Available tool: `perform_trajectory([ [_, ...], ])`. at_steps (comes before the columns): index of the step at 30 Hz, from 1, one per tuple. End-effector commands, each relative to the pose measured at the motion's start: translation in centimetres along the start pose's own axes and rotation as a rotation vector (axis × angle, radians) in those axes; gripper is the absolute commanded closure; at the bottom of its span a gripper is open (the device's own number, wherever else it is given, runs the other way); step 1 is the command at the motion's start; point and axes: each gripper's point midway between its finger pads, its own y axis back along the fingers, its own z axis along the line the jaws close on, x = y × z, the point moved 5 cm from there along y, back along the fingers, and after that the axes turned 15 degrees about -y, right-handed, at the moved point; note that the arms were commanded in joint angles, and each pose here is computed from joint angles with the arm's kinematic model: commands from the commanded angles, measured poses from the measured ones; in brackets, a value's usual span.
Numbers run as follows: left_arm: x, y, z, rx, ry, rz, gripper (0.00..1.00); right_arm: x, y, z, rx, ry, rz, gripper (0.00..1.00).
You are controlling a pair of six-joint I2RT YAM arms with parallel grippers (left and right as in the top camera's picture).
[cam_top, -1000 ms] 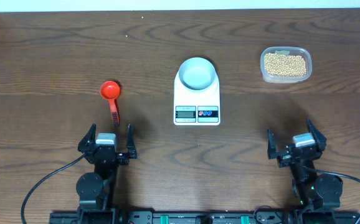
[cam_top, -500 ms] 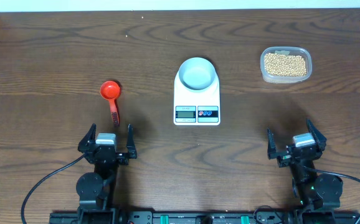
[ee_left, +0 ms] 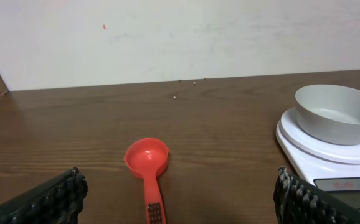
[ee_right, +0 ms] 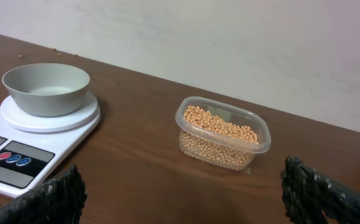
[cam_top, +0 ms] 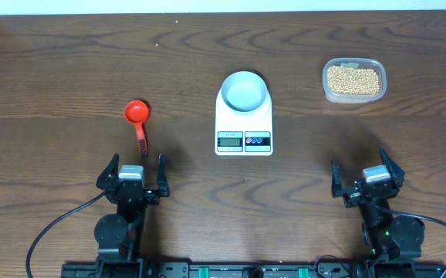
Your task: Scoop item into bowl and weigh 50g on scale
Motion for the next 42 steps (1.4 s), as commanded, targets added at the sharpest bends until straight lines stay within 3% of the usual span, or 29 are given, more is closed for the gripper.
perform_trajectory([
  [1, 1.3, -0.1, -0.4, 0.016, 0.0, 0.053, 0.02, 0.1, 0.0, 0.0, 0.001, 0.009, -0.001, 0.01],
  [30, 1.2, -0.1, -0.3, 0.011, 0.001, 0.051, 0.02, 0.1, 0.0, 0.0, 0.001, 0.01, -0.001, 0.01],
  [42, -4.3, 0.3, 1.6, 0.0, 0.026, 0.017, 0.02, 0.1, 0.0, 0.0, 0.001, 0.009, -0.001, 0.01],
])
